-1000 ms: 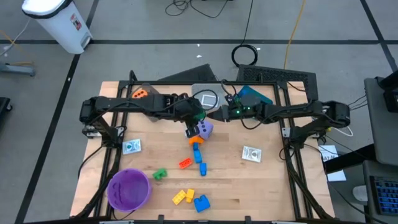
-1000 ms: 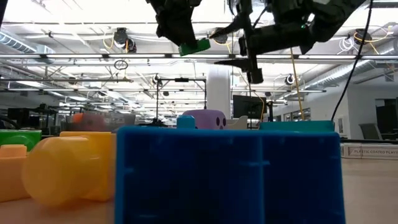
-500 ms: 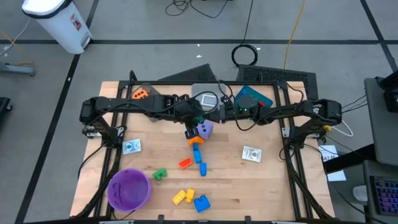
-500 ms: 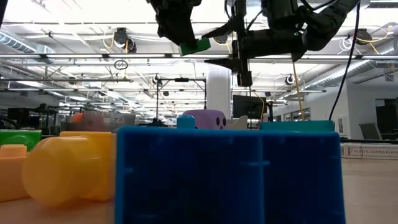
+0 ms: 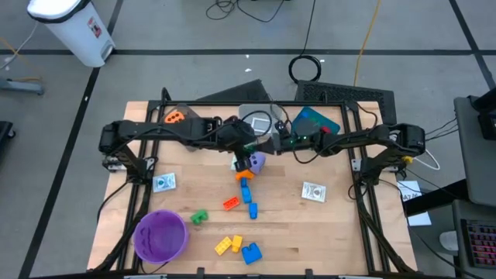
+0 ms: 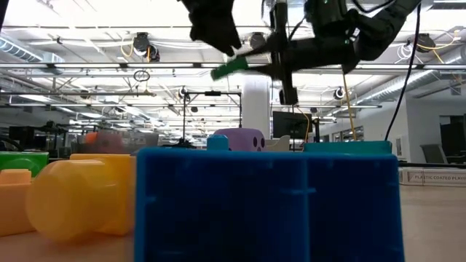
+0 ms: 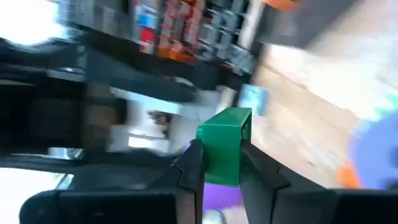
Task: Pick & Place Toys
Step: Put the dark green game piece into the blue bin
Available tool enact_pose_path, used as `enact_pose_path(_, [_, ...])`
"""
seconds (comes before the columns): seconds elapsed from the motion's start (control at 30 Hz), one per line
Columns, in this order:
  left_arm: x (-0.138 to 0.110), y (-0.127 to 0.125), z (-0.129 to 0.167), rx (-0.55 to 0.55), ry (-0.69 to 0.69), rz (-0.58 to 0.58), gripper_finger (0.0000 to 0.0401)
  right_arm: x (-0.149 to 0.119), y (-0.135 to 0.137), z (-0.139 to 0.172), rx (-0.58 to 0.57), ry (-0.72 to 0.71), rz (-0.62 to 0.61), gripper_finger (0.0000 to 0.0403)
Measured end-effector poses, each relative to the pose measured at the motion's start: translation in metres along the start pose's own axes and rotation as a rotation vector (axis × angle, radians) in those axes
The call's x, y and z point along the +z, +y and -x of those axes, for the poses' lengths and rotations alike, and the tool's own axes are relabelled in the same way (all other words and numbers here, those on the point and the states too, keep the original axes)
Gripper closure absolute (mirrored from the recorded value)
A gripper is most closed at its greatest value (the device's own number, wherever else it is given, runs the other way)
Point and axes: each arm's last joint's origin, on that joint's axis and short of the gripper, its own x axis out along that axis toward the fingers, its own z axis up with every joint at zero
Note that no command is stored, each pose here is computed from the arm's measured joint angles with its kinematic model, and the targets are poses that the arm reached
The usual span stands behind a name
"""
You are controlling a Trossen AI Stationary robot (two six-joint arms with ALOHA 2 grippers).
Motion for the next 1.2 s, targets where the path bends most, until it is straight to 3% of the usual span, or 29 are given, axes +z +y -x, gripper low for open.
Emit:
enact_pose_path(0.27, [0.007,-0.002,0.005,-0.070,-0.031,-0.001,0.0125,0.006,0.005,0.005,0.035,0.021,0.024,0.0343])
enact_pose_path(0.43, [0.025,0.003,0.031,-0.032,-0.077,-0.043,0.0125,0.025,0.019,0.024,0.085,-0.002,0.080,0.0343])
enact_pose_path(0.6, [0.048,0.010,0.070,0.025,-0.175,-0.080,0.0139,0.047,0.034,0.058,0.062,-0.080,0.149,0.0343])
enact_pose_path(0.93, [0.080,0.026,0.139,0.029,-0.411,-0.066,0.0154,0.064,0.043,0.135,-0.194,-0.216,0.266,0.0343])
enact_pose_path(1.2, [0.081,0.047,0.162,-0.008,-0.464,0.000,0.0149,0.051,0.019,0.173,-0.615,-0.213,0.284,0.0343])
